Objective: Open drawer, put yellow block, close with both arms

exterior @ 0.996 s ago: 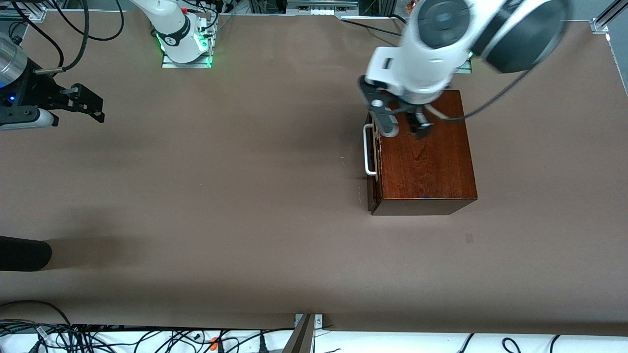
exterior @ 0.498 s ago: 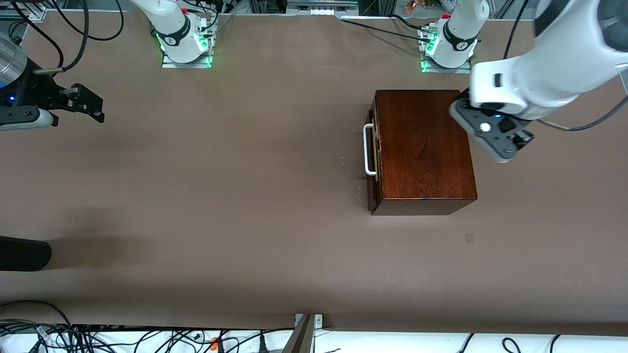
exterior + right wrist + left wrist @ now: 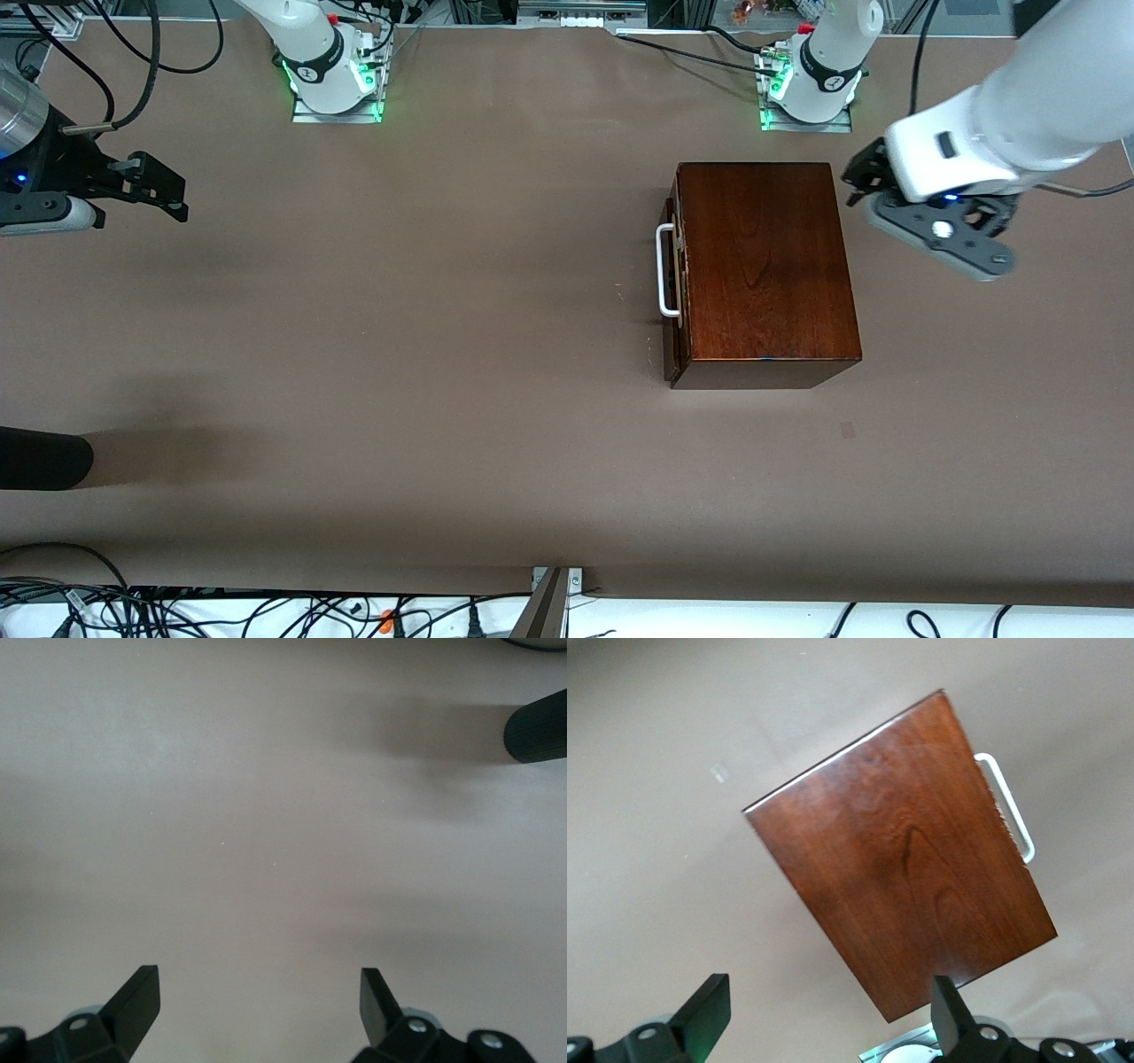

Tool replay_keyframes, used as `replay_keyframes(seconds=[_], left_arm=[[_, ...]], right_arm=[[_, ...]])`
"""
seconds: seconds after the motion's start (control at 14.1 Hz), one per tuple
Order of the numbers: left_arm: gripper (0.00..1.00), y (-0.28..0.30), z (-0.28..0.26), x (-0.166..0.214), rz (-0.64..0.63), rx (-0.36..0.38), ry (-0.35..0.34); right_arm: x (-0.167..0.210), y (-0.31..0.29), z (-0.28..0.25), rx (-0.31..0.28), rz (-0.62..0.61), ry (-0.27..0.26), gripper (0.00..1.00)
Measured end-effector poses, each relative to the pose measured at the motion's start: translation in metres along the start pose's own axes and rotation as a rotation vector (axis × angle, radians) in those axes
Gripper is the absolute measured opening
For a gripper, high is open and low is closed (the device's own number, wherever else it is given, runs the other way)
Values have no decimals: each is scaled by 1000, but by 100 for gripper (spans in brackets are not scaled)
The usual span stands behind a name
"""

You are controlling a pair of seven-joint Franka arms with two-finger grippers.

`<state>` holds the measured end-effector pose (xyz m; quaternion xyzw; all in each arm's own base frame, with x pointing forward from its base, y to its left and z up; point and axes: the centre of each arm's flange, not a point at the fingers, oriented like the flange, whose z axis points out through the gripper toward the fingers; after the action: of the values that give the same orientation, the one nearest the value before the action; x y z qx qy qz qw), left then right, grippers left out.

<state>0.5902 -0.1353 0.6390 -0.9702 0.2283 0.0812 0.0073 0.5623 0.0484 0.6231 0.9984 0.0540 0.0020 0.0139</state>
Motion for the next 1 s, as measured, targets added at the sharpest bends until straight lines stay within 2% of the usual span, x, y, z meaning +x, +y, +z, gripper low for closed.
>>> replay_keyframes(seconds=[0.07, 0.28, 0.5, 0.71, 1.0], left_arm=[[100, -19, -5, -6, -46, 10, 16], [100, -49, -29, -25, -175, 73, 128], [100, -61, -25, -50, -321, 55, 193], [100, -71, -2, -80, -369, 51, 179], [100, -65, 12, -86, -373, 49, 162]], right_arm=[[0, 0, 0, 0, 0, 0, 100], [0, 0, 0, 0, 0, 0, 100], [0, 0, 0, 0, 0, 0, 100], [0, 0, 0, 0, 0, 0, 100], [0, 0, 0, 0, 0, 0, 100]])
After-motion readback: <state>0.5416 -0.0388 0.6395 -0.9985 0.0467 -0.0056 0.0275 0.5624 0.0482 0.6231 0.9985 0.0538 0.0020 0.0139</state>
